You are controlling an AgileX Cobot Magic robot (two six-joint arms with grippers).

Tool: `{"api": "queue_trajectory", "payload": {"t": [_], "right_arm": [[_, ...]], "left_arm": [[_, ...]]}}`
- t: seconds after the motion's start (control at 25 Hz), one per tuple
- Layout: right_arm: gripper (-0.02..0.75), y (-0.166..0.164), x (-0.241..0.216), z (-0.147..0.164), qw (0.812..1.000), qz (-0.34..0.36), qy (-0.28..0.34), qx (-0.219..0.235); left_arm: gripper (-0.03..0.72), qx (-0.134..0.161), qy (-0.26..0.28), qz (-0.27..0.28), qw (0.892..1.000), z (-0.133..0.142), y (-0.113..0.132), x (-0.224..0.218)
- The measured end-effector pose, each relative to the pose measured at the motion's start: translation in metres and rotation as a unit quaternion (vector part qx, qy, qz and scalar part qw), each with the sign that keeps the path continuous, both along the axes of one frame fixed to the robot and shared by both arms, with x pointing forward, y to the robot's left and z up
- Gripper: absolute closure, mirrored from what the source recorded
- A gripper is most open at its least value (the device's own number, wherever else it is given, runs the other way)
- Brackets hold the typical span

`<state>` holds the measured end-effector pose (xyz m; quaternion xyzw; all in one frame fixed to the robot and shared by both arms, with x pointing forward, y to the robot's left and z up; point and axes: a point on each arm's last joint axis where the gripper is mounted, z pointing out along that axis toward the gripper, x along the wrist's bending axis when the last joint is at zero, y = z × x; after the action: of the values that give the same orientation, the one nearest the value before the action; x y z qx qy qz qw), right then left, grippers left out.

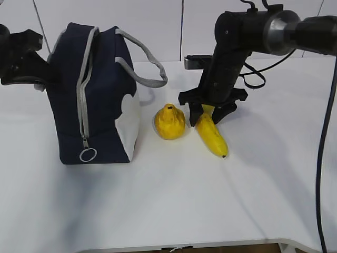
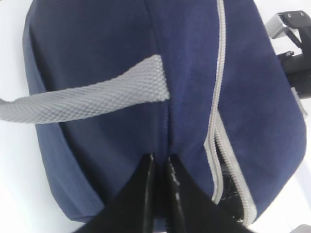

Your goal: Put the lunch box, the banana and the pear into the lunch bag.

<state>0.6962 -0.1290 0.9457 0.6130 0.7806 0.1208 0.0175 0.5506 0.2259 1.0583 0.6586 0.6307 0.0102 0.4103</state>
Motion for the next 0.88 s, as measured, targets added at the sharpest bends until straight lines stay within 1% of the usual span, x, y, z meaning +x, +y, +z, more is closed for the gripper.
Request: {"api": "queue_trajectory", "payload": {"t": [0.08,0.12,0.28,0.36,0.44,0.64,0.8,0.88], "right_arm": [[0.241,0.000,0.000,0.000,1.000,0.000,0.000,0.000],[0.262,0.000,0.000,0.000,1.000,0.000,0.000,0.000],[0.383,0.000,0.000,0.000,1.000,0.000,0.000,0.000],[0.422,0.000,0.000,0.000,1.000,0.001,0.000,0.000],[0.435,0.000,0.000,0.000,1.000,0.001,0.000,0.000],[0.438,-0.001,-0.001,0.003,1.000,0.006,0.005,-0.009],[0.438,-0.002,0.001,0.018,1.000,0.014,0.005,-0.019],[0.438,-0.002,0.004,0.031,1.000,0.018,-0.006,-0.019]], "left_arm": [[0.695,0.000,0.000,0.000,1.000,0.000,0.000,0.000],[0.695,0.000,-0.001,0.001,1.000,0.000,0.000,0.000],[0.695,0.000,0.000,0.000,1.000,0.000,0.000,0.000],[0.695,0.000,0.000,0.000,1.000,0.000,0.000,0.000],[0.695,0.000,0.000,0.000,1.000,0.000,0.000,0.000],[0.695,0.000,0.000,0.000,1.000,0.000,0.000,0.000],[0.696,0.000,0.000,0.000,1.000,0.000,0.000,0.000],[0.696,0.000,0.000,0.000,1.000,0.000,0.000,0.000]]}}
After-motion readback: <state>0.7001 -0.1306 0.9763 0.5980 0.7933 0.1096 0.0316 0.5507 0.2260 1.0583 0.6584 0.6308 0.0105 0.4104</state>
